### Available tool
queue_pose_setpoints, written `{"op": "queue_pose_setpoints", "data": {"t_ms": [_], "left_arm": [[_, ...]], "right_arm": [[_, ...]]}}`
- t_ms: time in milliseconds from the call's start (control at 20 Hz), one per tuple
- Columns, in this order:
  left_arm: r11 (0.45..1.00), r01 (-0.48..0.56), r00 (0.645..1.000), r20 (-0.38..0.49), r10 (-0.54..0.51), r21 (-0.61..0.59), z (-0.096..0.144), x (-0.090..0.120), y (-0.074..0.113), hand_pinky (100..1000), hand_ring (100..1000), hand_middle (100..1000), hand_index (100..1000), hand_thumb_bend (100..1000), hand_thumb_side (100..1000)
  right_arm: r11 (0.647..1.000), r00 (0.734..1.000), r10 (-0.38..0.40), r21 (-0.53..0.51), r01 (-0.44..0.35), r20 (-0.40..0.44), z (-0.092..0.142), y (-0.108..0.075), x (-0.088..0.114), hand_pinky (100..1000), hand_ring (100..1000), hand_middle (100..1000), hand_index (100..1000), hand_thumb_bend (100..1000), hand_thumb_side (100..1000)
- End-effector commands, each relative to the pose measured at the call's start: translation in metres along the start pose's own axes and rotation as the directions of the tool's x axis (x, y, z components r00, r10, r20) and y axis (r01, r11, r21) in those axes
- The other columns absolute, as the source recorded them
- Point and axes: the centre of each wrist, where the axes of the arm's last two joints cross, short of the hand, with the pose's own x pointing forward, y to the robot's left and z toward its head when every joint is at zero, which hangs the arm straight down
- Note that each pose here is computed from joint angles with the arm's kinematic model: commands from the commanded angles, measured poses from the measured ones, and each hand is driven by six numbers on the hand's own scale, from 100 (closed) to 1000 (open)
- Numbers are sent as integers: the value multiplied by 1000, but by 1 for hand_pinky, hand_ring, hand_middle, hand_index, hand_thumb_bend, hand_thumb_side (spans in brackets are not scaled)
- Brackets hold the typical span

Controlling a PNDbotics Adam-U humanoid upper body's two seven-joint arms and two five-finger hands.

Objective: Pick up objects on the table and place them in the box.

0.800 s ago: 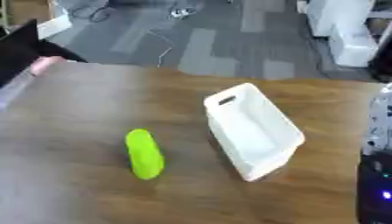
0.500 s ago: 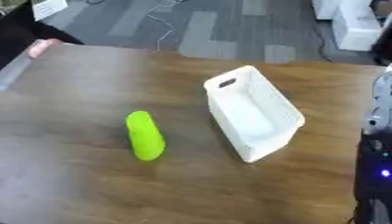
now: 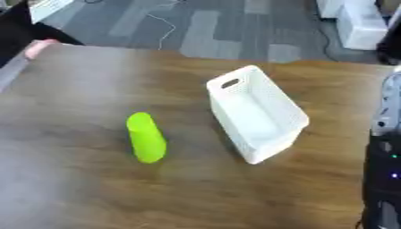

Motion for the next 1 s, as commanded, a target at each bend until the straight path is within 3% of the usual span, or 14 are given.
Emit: {"op": "queue_pose_setpoints", "data": {"t_ms": [50, 350, 500, 650, 850, 1000], "left_arm": [[990, 58, 998, 31, -54, -129, -18, 3, 13, 1000, 906, 923, 895, 468, 535], [956, 91, 996, 7, -93, -279, -27, 4, 15, 1000, 910, 929, 898, 394, 581], [887, 143, 986, -9, -164, -439, -27, 5, 15, 1000, 910, 933, 901, 314, 635], [771, 196, 970, 4, -243, -606, -26, 6, 15, 1000, 922, 939, 912, 263, 672], [570, 241, 942, 48, -333, -786, -35, 6, 13, 1000, 929, 940, 915, 212, 721], [374, 237, 912, 73, -403, -897, -44, 7, 14, 1000, 985, 1000, 969, 141, 839]], "right_arm": [[995, 995, 23, 99, -33, 98, -9, 0, 1, 274, 317, 359, 490, 100, 1000], [995, 995, 17, 99, -26, 95, -9, 2, 0, 274, 317, 359, 490, 100, 1000], [995, 996, 15, 100, -24, 93, -9, 3, -1, 275, 318, 360, 490, 100, 1000], [995, 996, 12, 103, -21, 92, -9, 3, -1, 274, 317, 359, 489, 100, 1000], [994, 996, 13, 107, -22, 89, -10, 2, 0, 275, 318, 360, 490, 100, 1000], [994, 996, 10, 110, -20, 88, -10, 2, 0, 275, 318, 360, 490, 100, 1000]]}}
